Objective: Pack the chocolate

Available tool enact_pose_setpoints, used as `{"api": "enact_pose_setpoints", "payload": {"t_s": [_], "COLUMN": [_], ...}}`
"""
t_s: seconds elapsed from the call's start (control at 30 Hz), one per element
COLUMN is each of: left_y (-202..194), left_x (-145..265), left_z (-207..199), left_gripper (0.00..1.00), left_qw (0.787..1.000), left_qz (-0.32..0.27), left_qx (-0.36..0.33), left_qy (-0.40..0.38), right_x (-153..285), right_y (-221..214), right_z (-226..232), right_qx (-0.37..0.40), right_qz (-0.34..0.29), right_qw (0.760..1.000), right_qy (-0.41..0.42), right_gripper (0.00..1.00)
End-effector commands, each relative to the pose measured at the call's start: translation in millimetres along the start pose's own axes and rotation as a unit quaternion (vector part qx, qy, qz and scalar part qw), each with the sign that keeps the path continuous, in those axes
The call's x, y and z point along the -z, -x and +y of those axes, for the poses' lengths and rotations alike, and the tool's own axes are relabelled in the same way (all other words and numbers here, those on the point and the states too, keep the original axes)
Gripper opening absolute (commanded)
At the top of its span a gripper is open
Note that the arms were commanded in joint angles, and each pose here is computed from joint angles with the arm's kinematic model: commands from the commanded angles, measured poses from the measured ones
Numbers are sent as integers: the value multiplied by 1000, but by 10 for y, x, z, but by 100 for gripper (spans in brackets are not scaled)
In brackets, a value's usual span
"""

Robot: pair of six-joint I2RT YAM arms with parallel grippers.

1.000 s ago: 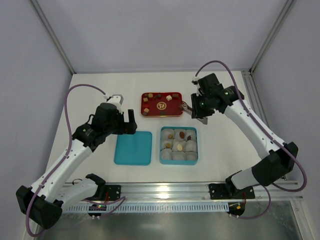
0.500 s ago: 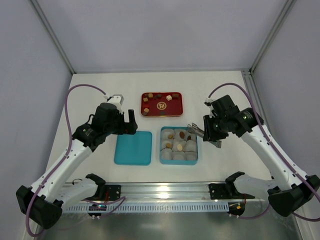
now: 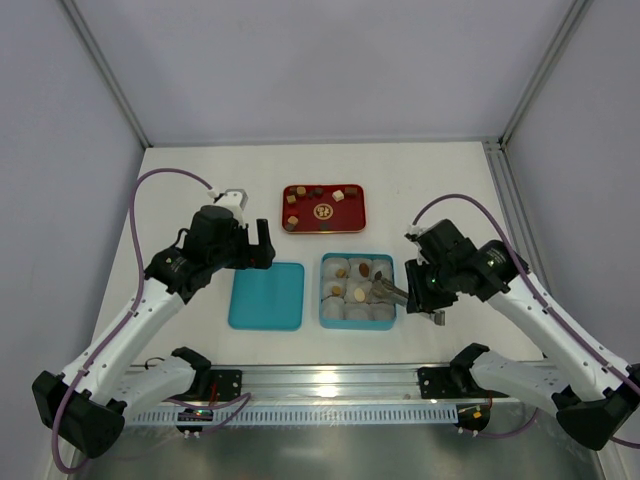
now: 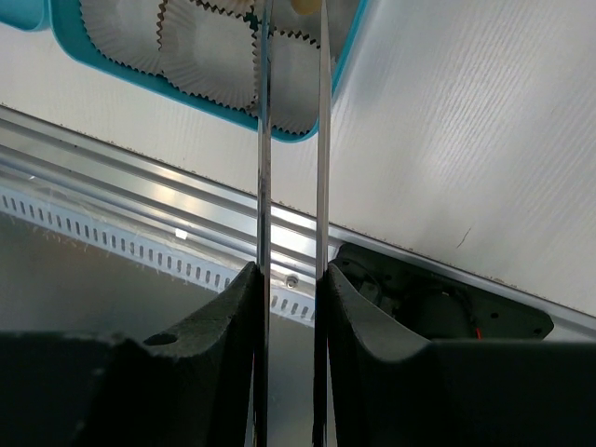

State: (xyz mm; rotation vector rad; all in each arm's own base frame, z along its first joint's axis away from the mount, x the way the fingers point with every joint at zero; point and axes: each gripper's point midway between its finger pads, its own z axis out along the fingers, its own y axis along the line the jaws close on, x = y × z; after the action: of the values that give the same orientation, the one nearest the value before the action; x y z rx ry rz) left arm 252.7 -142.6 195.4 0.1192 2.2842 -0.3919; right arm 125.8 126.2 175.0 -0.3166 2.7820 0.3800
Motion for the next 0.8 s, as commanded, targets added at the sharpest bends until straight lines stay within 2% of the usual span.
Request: {"api": "enact_pose_setpoints", "payload": {"t_s": [0.0,0.2,0.43,0.77], "left_y": [162,157,151,143], "left_x": [71,72,61,54], "left_z": [-78,-68,-66,-63], "left_gripper": [100,100,100,100], "left_qw": [1000,1000,1000,1000], "left_qz": [-20,-20,-19,-17], "left_qx": [-5,-4,-4,-4], "left_qy": [-14,-12,-12,-11], "right_x": [26,6,-3,10], "right_y": [-47,-83,-73,-57], "right_z": [1,-51,-46,-9], "right_qx": [-11,-13,-15,-13], "right_qz": [-6,-7,-11,-14], "right_qw": [1000,1000,1000,1000], "right_qy": [-8,-23,-23,-17], "right_gripper": [31,31,38,43]}}
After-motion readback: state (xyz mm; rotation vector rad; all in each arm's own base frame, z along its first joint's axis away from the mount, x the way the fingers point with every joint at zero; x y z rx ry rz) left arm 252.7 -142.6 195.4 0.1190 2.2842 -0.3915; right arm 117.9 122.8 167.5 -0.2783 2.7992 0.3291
